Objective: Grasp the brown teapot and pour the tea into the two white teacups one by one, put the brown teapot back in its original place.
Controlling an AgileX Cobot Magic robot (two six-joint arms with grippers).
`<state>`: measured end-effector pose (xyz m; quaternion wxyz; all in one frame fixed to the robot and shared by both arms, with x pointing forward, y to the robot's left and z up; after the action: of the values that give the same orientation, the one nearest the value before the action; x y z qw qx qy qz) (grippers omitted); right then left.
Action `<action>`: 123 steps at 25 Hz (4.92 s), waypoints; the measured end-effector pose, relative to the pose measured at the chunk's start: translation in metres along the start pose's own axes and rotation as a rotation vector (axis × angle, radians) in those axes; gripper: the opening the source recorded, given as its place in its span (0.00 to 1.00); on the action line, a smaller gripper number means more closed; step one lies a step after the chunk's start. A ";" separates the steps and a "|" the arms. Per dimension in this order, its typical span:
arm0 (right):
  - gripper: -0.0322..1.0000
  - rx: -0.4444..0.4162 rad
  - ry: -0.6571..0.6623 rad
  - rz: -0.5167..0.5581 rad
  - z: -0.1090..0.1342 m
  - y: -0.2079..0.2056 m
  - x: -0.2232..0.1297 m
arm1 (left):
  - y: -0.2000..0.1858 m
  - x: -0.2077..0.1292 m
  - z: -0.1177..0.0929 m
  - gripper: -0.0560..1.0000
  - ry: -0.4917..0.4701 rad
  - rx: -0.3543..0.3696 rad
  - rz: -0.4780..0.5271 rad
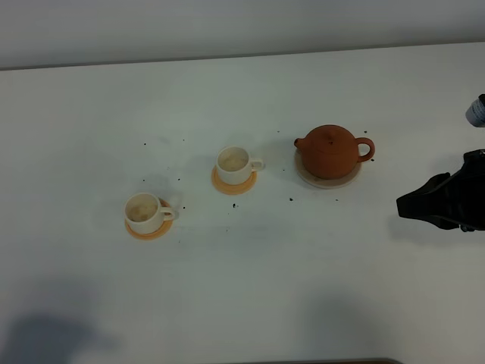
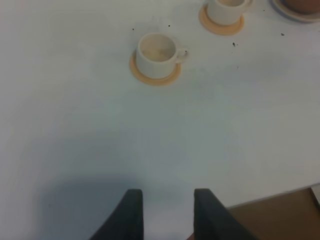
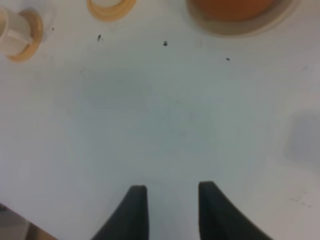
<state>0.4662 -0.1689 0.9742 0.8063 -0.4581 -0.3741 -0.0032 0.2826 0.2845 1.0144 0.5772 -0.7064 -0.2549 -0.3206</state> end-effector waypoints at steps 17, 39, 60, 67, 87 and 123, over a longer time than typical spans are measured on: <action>0.26 0.003 0.006 -0.004 0.000 0.000 0.001 | -0.011 -0.002 0.013 0.29 -0.239 0.289 -0.137; 0.26 0.086 -0.072 -0.119 0.007 -0.002 0.050 | -0.016 -0.006 0.008 0.29 -0.149 0.205 -0.173; 0.26 -0.008 -0.881 0.227 -0.004 0.066 0.136 | -0.016 -0.006 0.008 0.29 -0.146 0.205 -0.173; 0.26 -0.035 -1.053 0.485 -0.034 0.131 0.105 | -0.016 -0.006 0.008 0.29 -0.146 0.205 -0.173; 0.26 0.121 -1.305 0.573 -0.063 0.158 0.136 | -0.016 -0.006 0.008 0.29 -0.146 0.205 -0.173; 0.36 0.140 -1.279 0.594 -0.083 0.182 0.124 | -0.016 -0.006 0.008 0.29 -0.146 0.205 -0.173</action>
<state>0.6679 -0.0831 0.8905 0.4228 -0.3999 -0.6330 0.5105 0.2685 0.2956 1.0197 0.5966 -0.6405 -0.3874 -0.2893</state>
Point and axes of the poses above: a point on each arm's last joint axis where the gripper is mounted, y pointing out along that axis toward the gripper, z along the wrist's bending axis when the last joint is at zero, x = y × z, the point moved 5 cm from there along y, pointing out along that axis toward the gripper, and after that the axes turned 6 degrees about -y, right-handed, at the moved point
